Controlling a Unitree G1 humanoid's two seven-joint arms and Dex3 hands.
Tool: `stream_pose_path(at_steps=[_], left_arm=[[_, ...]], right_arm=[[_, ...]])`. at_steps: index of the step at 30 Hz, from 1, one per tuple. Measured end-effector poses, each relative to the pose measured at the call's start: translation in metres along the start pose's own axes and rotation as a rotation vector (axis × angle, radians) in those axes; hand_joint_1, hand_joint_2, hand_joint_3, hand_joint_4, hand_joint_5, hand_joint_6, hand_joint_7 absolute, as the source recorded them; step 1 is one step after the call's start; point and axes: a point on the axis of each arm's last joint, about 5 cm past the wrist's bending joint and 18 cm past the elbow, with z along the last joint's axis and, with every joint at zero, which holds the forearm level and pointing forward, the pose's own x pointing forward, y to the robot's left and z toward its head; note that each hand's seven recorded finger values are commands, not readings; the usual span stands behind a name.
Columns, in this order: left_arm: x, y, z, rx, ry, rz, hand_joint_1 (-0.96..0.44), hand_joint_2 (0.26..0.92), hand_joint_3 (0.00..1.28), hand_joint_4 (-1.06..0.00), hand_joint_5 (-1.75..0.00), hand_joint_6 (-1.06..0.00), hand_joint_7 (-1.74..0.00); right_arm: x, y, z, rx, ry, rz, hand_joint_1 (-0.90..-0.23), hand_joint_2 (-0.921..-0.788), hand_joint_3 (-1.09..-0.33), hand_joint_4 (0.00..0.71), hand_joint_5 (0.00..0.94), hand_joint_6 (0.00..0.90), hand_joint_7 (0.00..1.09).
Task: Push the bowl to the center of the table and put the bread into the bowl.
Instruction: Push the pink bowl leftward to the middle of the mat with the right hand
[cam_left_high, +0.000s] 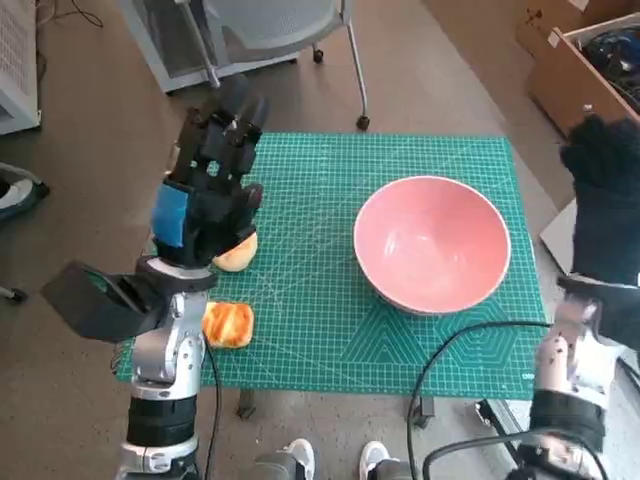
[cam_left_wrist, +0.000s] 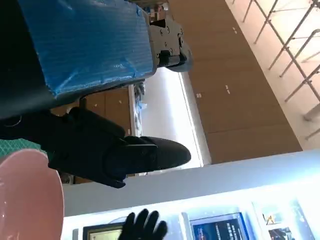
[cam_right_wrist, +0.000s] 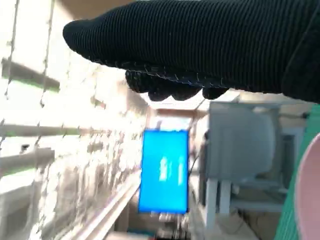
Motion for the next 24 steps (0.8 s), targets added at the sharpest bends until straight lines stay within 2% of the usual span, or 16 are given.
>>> stream_pose_path(at_steps=[4, 11, 19, 24], left_arm=[[0.000, 0.000, 0.000, -0.001, 0.000, 0.000, -0.61, 0.875, 0.42, 0.00, -0.18, 0.00, -0.52], [0.000, 0.000, 0.000, 0.000, 0.001, 0.001, -0.62, 0.878, 0.41, 0.00, -0.17, 0.00, -0.51], [0.000, 0.000, 0.000, 0.002, 0.003, -0.001, -0.62, 0.881, 0.40, 0.00, -0.17, 0.00, -0.51], [0.000, 0.002, 0.000, 0.008, 0.008, -0.002, -0.62, 0.882, 0.40, 0.00, -0.17, 0.00, -0.51]], right_arm=[[-0.0035, -0.006, -0.011, 0.003, 0.053, -0.069, -0.484, -0.921, -0.546, 0.268, 0.000, 0.227, 0.36], [-0.0108, -0.007, -0.028, 0.030, 0.158, -0.168, -0.448, -0.921, -0.590, 0.245, 0.001, 0.226, 0.34], [-0.0185, 0.005, -0.047, 0.100, 0.293, -0.230, -0.439, -0.921, -0.612, 0.245, 0.002, 0.234, 0.35], [-0.0242, 0.016, -0.057, 0.147, 0.370, -0.233, -0.439, -0.921, -0.618, 0.238, 0.001, 0.227, 0.35]])
